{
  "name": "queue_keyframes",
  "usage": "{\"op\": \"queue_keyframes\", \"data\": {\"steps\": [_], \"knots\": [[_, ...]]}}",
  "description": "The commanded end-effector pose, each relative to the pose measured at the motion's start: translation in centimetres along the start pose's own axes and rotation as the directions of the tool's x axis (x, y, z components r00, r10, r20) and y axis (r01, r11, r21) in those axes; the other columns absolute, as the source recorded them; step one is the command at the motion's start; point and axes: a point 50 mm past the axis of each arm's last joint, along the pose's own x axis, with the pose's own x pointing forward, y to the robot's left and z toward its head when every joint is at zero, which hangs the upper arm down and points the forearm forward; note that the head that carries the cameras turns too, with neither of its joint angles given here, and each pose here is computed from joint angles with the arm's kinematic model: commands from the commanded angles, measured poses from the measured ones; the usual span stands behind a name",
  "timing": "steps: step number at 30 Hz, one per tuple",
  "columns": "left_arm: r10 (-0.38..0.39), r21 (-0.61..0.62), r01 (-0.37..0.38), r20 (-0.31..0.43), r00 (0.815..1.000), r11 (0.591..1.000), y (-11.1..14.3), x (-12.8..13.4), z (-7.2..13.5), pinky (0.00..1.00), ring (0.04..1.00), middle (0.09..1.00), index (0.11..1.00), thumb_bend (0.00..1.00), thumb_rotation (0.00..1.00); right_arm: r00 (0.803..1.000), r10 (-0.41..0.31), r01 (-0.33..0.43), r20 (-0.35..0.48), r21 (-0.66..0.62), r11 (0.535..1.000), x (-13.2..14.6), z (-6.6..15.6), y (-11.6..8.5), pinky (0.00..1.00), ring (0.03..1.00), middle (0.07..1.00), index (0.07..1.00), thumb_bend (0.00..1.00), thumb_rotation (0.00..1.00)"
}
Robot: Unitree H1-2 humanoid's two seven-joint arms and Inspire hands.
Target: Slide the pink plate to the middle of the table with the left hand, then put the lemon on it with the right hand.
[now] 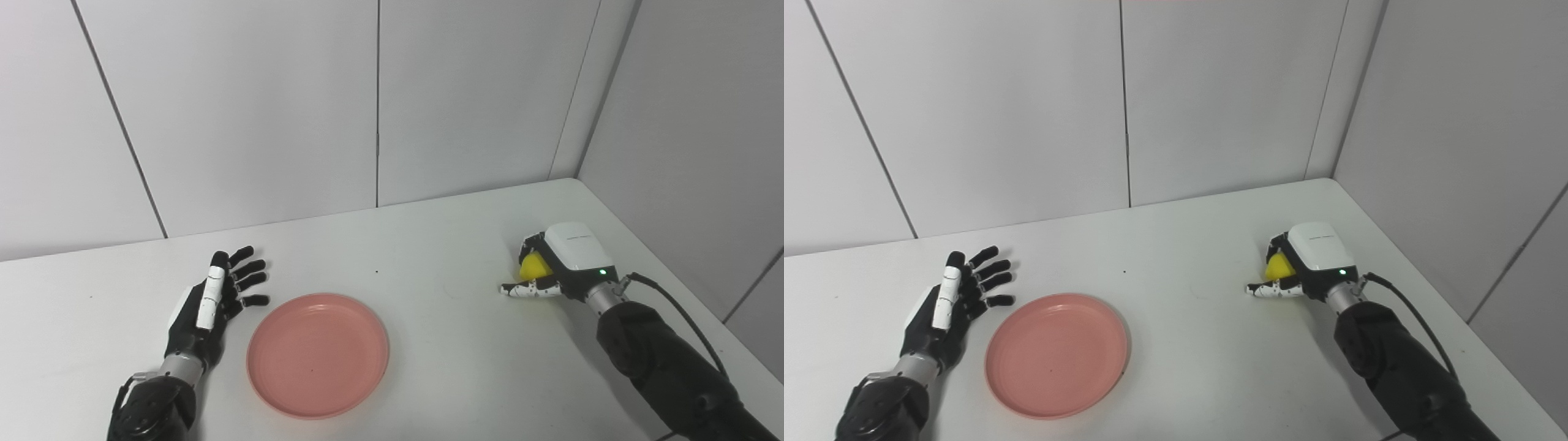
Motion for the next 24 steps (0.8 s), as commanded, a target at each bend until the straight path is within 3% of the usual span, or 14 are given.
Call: {"op": "queue_keyframes", "data": {"steps": [1,6,19,24], "knots": [[0.013,0.010,-0.012,-0.105,0.994,1.000,0.1,-0.5,-2.0,0.67,0.791,0.798,0.811,0.78,0.98,0.994,-0.102,0.103,0.029,-0.044,0.994,1.5,0.1,-3.9,0.18,0.239,0.307,0.394,0.48,0.44],[0.012,0.003,-0.012,-0.107,0.994,1.000,0.1,-0.4,-1.9,0.68,0.797,0.802,0.807,0.79,0.97,0.987,-0.136,0.141,0.085,-0.052,0.989,2.4,2.1,-5.4,0.13,0.187,0.246,0.301,0.48,0.47],[0.009,0.004,-0.009,-0.104,0.995,1.000,-0.4,-0.3,-1.8,0.68,0.791,0.792,0.817,0.80,0.96,0.970,-0.164,0.174,0.180,-0.036,0.984,4.4,6.4,-7.6,0.12,0.162,0.223,0.268,0.50,0.55],[0.004,0.044,0.000,-0.097,0.995,0.999,-1.0,-0.1,-1.6,0.66,0.780,0.777,0.805,0.77,1.00,0.953,-0.193,0.205,0.235,-0.031,0.978,4.9,8.5,-8.4,0.12,0.167,0.234,0.274,0.50,0.51]]}}
